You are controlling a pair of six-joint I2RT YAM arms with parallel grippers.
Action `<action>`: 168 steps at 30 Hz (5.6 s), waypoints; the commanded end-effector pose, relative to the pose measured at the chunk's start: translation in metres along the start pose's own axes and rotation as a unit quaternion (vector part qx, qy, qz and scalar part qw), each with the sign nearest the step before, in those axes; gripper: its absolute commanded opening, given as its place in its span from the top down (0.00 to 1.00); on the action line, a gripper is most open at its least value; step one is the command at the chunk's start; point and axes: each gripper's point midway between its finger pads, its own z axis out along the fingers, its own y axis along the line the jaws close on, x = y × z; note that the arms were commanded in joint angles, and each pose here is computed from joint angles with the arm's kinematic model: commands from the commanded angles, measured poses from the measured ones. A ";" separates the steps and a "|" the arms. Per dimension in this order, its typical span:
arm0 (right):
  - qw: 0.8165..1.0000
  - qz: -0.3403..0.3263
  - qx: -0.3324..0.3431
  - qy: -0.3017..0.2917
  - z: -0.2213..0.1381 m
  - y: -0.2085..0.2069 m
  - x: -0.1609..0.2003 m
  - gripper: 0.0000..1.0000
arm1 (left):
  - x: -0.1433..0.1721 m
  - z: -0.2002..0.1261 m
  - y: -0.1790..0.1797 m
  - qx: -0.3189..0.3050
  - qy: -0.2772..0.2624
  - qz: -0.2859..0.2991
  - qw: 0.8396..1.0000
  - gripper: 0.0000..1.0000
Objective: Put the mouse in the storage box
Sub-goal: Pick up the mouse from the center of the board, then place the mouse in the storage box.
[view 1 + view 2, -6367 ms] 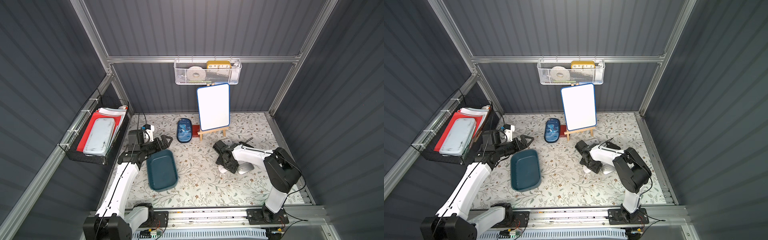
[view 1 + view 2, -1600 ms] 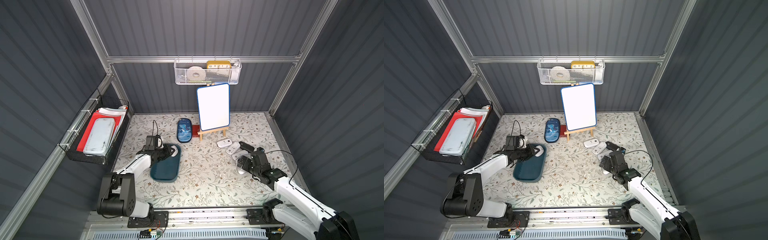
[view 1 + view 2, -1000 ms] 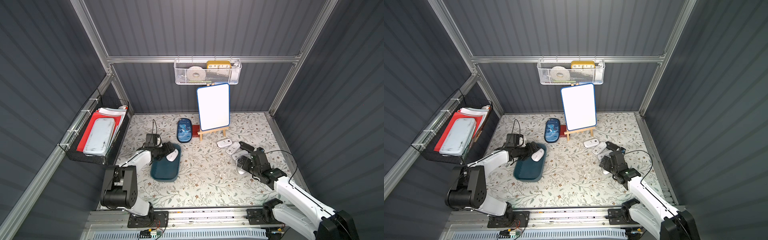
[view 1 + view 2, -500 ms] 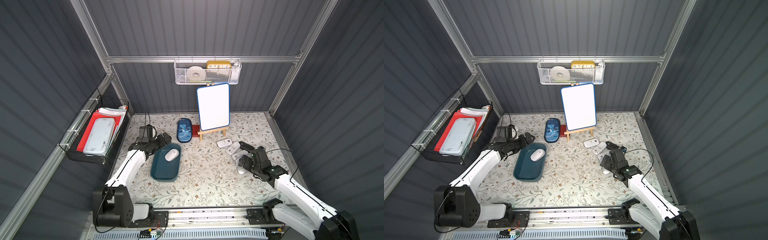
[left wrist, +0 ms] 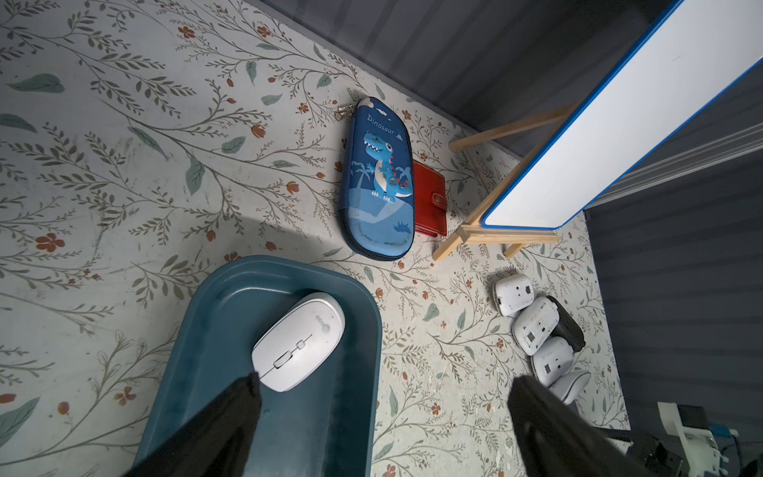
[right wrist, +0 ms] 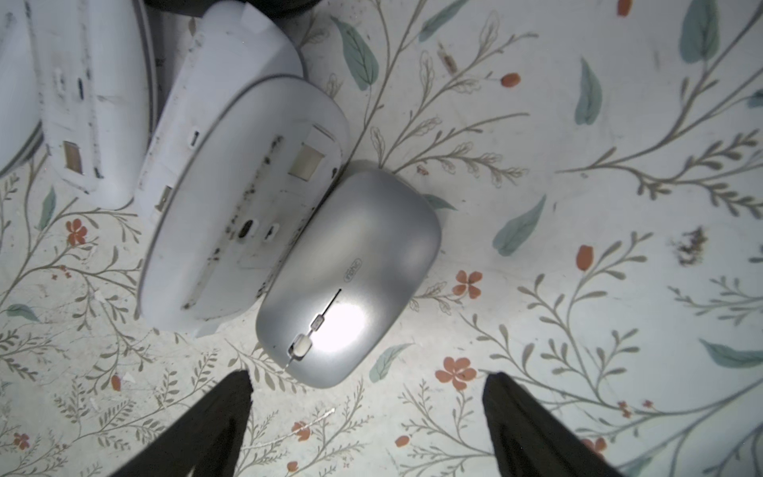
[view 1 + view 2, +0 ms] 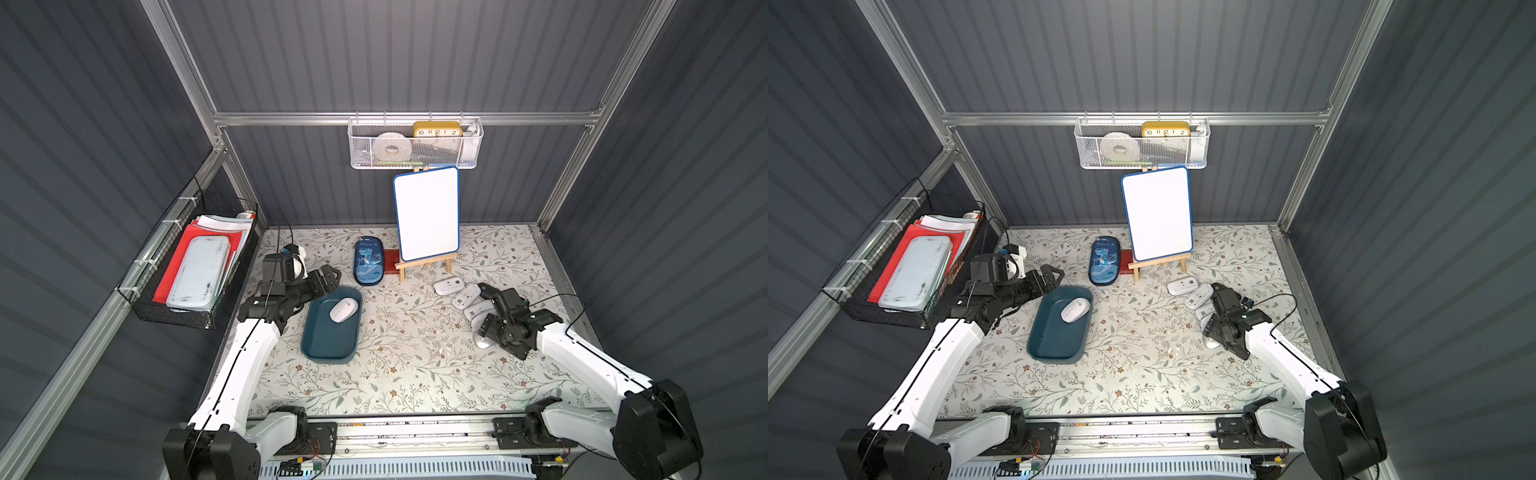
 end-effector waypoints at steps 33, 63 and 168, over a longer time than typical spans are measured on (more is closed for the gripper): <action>0.996 0.066 0.054 0.031 0.048 0.005 -0.003 0.37 | 0.017 0.003 -0.016 0.066 0.030 0.015 0.997 0.01; 0.919 0.212 -0.316 0.105 -0.067 0.146 0.034 0.44 | 0.220 0.066 -0.244 0.376 0.193 0.103 0.901 0.30; 0.967 0.177 -0.178 0.041 0.003 0.023 -0.010 0.07 | 0.135 0.060 0.074 -0.067 -0.042 -0.407 0.910 0.78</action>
